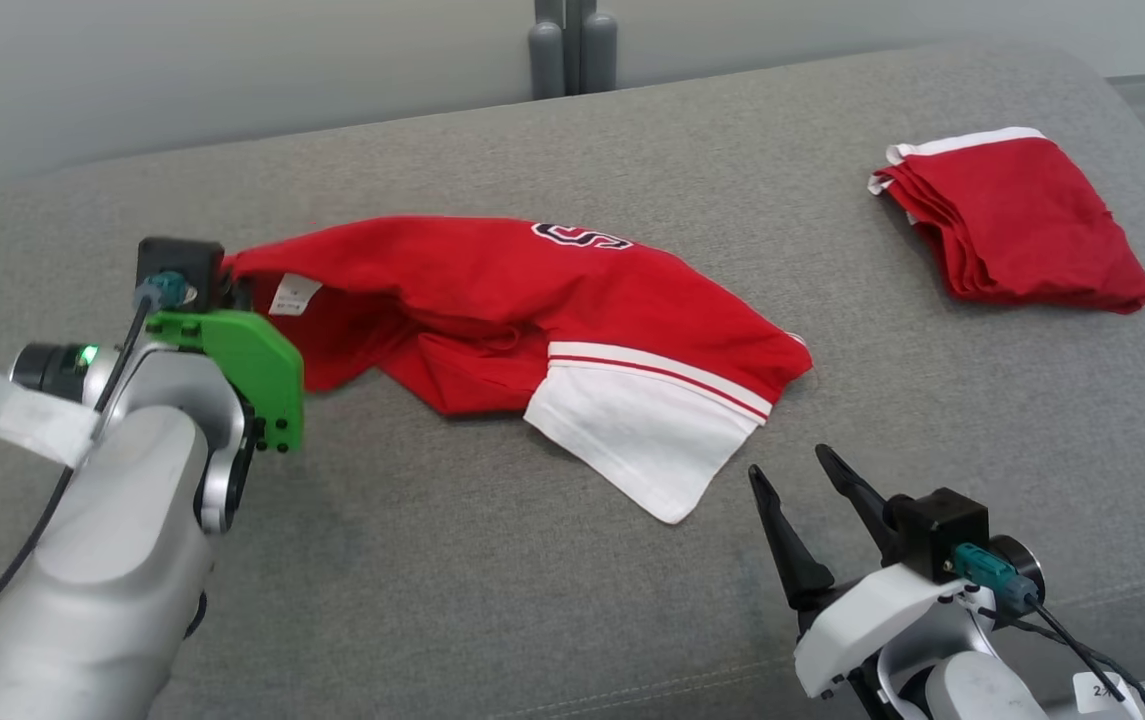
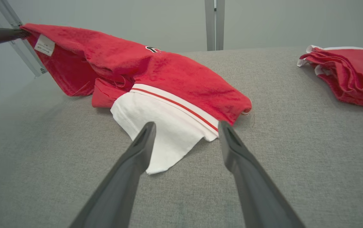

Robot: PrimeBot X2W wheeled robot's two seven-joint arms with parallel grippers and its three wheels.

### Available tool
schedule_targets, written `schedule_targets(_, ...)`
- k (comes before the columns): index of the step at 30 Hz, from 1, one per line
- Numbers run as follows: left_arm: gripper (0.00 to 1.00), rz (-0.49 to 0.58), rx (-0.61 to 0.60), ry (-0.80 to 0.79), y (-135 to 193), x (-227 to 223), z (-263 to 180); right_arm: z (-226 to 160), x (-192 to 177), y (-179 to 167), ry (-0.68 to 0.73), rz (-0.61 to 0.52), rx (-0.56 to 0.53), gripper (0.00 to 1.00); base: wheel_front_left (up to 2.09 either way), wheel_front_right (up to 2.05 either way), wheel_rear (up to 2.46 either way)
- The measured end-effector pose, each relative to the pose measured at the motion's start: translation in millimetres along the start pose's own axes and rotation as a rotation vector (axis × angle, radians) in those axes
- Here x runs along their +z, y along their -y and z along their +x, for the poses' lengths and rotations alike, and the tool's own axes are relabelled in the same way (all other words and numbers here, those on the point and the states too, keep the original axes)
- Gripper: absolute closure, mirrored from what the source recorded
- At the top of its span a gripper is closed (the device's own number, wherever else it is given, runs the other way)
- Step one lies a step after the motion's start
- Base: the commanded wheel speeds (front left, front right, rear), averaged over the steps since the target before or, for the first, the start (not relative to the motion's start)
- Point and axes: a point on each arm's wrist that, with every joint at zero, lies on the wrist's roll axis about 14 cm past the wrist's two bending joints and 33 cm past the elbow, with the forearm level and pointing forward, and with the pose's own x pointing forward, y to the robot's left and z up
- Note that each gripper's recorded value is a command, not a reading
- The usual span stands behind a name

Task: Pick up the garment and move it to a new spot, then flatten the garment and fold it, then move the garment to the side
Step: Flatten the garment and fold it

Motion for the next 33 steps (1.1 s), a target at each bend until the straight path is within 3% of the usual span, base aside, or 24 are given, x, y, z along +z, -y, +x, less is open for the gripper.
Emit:
schedule_targets(10,1.0,-0.104,0.162,-0.029,-58.3,-44.0,-59.2,11.8,1.3,-26.1,-0.008,-0.013,0.085,0.0,0.0,0.0,0.0)
schedule_targets(17,1.0,-0.131,0.224,-0.099,-67.8,-78.1,-94.6,14.1,1.9,-36.6,-0.012,-0.017,0.118,0.0,0.0,0.0,0.0)
schedule_targets(25,1.0,-0.162,0.24,-0.226,-55.4,-137.3,-118.1,17.0,-1.0,-39.3,-0.03,-0.025,0.128,0.0,0.0,0.0,0.0)
schedule_targets(26,0.89,-0.167,0.239,-0.237,-52.8,-142.4,-119.2,17.1,-1.3,-39.0,-0.031,-0.025,0.127,0.0,0.0,0.0,0.0)
schedule_targets(27,0.51,-0.17,0.24,-0.238,-50.7,-145.8,-119.8,17.2,-1.5,-38.7,-0.032,-0.025,0.126,0.0,0.0,0.0,0.0)
schedule_targets(28,0.0,-0.17,0.239,-0.236,-48.6,-148.0,-119.9,17.2,-1.6,-38.7,-0.032,-0.026,0.126,0.0,0.0,0.0,0.0)
schedule_targets(33,0.0,-0.229,0.246,-0.25,-36.8,-161.7,-124.0,16.2,-1.0,-38.7,-0.032,-0.027,0.126,0.0,0.0,0.0,0.0)
